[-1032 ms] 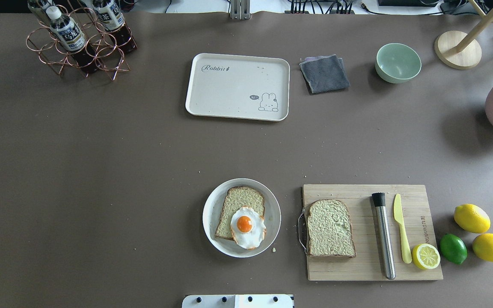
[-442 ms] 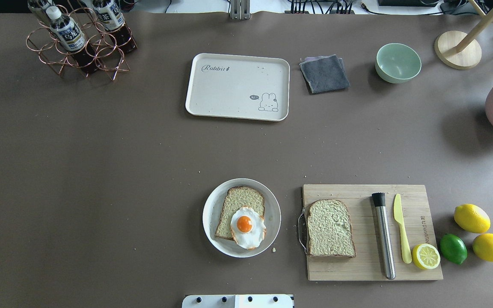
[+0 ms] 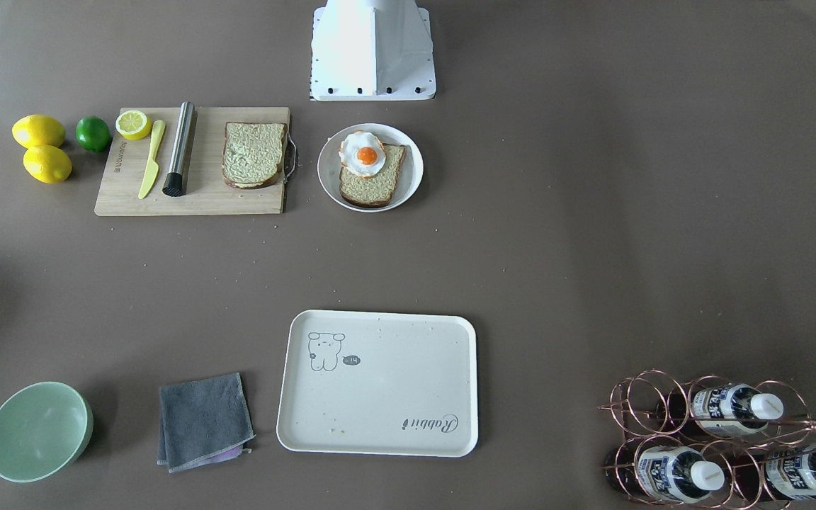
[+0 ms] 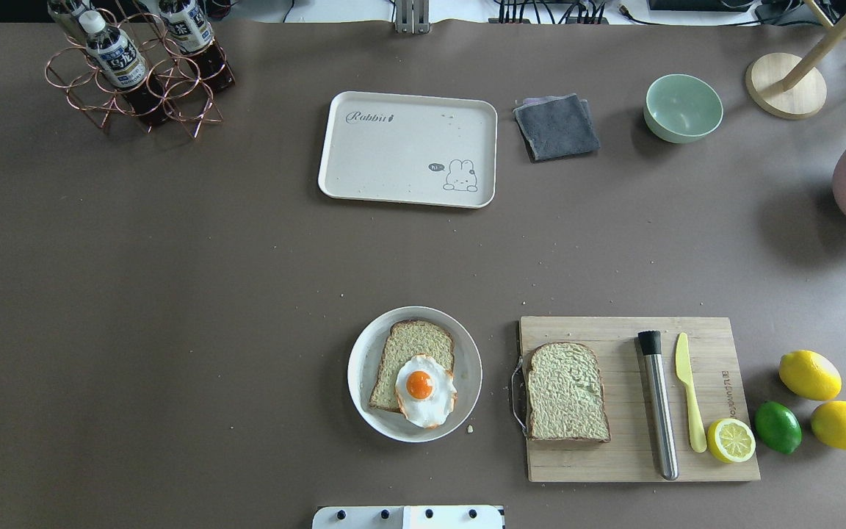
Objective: Make sandwich and place on tray
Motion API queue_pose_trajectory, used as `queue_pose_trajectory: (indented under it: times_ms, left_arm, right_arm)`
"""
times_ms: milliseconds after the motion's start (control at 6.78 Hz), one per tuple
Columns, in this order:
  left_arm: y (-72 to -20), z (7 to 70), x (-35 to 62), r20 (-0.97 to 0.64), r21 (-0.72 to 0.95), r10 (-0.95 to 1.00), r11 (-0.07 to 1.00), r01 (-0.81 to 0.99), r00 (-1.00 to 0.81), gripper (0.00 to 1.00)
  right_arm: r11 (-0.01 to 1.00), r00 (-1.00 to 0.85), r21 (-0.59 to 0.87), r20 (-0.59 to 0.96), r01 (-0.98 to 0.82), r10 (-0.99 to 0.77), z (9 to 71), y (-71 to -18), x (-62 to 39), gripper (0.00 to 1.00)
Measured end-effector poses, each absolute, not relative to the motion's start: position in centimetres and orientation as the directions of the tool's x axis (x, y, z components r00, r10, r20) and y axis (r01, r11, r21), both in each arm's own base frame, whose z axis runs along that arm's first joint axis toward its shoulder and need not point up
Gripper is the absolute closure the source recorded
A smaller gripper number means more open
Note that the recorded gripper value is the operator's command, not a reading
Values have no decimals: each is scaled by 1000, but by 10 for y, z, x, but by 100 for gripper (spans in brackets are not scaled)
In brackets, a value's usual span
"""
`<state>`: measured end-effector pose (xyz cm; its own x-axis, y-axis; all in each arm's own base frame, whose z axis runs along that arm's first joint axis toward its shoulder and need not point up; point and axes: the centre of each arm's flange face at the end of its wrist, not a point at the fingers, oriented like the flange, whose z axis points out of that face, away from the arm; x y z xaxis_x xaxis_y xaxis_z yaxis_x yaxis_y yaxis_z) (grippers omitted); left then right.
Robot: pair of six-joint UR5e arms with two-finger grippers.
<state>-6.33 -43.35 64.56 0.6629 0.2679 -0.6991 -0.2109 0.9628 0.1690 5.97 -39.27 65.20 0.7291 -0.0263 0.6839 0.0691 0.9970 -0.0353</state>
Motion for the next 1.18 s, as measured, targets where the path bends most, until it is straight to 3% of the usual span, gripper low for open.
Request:
queue_pose_trajectory:
  times_ms: [442,885,1179]
  left_arm:
    - [-440,636,-64,-686,213,297,955,-208,664,2]
    - [-475,580,-64,-617,417,393,898,-140,682,2]
    - [-492,529,-58,-629,499,360,867,2,689,2]
  right_arm:
    - [998,694,3,718,67,-49,638,-399,56,0]
    - [958,693,282,679,61,-244,594,-424,55,0]
    - [919,680,389,659,58,-321,558,-441,49,0]
